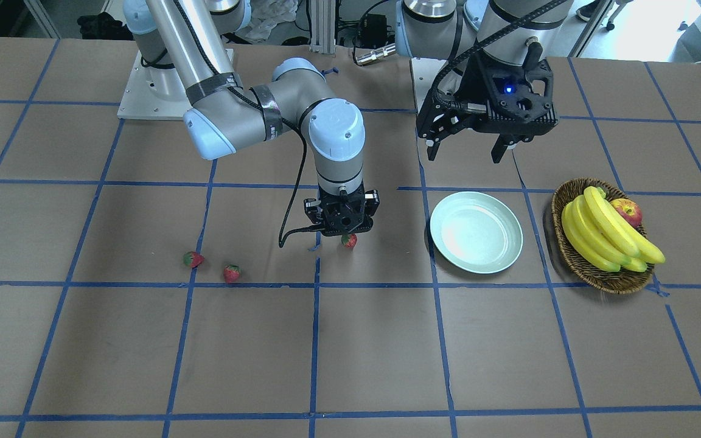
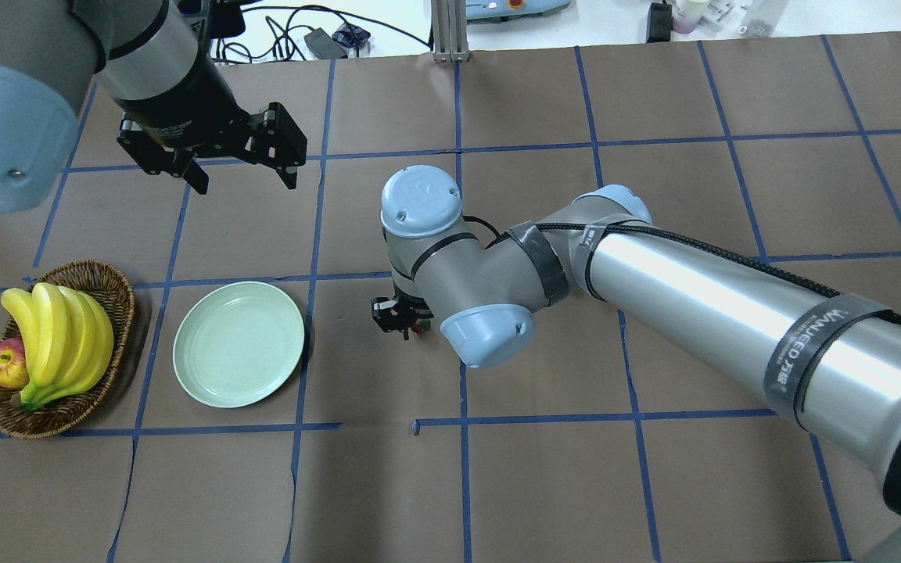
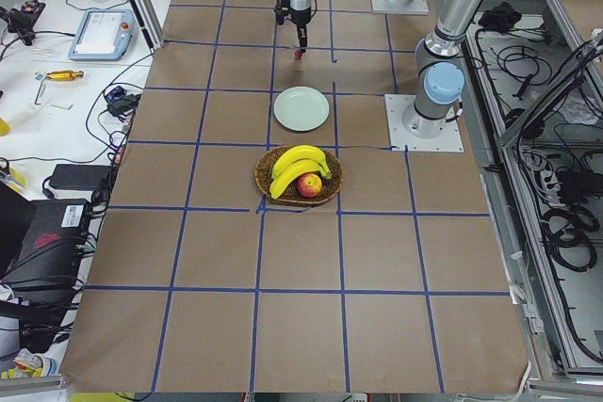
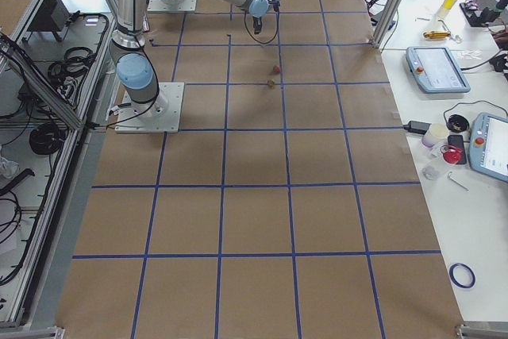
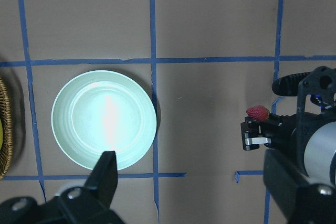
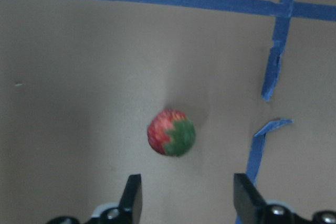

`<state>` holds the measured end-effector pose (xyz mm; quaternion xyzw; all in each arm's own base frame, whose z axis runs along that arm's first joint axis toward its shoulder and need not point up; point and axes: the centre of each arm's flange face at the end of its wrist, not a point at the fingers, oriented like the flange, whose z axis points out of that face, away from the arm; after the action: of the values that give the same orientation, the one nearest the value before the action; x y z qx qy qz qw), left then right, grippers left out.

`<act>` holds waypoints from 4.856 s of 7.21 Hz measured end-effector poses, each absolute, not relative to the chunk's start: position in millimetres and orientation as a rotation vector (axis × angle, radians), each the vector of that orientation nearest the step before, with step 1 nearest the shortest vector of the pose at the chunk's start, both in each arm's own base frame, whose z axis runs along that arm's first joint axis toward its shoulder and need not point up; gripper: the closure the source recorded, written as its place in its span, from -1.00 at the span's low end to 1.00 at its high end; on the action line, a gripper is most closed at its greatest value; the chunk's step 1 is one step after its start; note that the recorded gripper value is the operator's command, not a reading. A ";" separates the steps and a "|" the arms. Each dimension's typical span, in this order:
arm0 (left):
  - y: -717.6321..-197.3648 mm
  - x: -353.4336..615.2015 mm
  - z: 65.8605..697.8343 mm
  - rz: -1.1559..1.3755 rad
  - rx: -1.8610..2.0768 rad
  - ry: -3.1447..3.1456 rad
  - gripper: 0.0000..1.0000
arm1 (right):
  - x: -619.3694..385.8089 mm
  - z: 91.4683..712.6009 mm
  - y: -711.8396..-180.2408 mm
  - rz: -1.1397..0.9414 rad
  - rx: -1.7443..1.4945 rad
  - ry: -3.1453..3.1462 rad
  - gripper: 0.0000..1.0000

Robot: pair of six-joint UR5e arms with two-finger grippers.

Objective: Collect all strawberries into plate
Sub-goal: 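Move the right gripper back over the two remaining strawberries, then grasp a second strawberry with the right gripper and set it beside the first, then return the right gripper and grasp the last strawberry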

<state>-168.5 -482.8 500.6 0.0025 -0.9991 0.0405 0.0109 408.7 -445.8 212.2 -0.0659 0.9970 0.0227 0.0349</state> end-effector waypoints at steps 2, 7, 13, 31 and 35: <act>-482.2 -168.3 501.3 0.129 0.007 -3.119 -1.00 | 371.9 219.8 -468.7 0.069 -0.313 3.089 -1.00; -481.9 -169.2 497.9 0.117 0.006 -3.118 -1.00 | 151.7 212.8 -531.2 0.291 -0.793 3.060 -1.00; -481.0 -169.4 494.9 0.109 0.005 -3.117 -1.00 | 140.2 178.8 -533.3 0.302 -0.832 3.066 0.63; -480.1 -169.1 496.3 0.113 0.005 -3.119 -1.00 | 331.2 210.9 -474.8 0.045 -0.276 3.141 -1.00; -481.0 -169.2 495.0 0.109 0.005 -3.118 -1.00 | 226.6 203.9 -531.7 0.024 -0.111 3.257 -0.82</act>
<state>-169.2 -481.0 495.0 0.0017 -0.9993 0.0349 0.0106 226.6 -531.7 203.9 -0.0341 0.9977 0.0074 -0.0588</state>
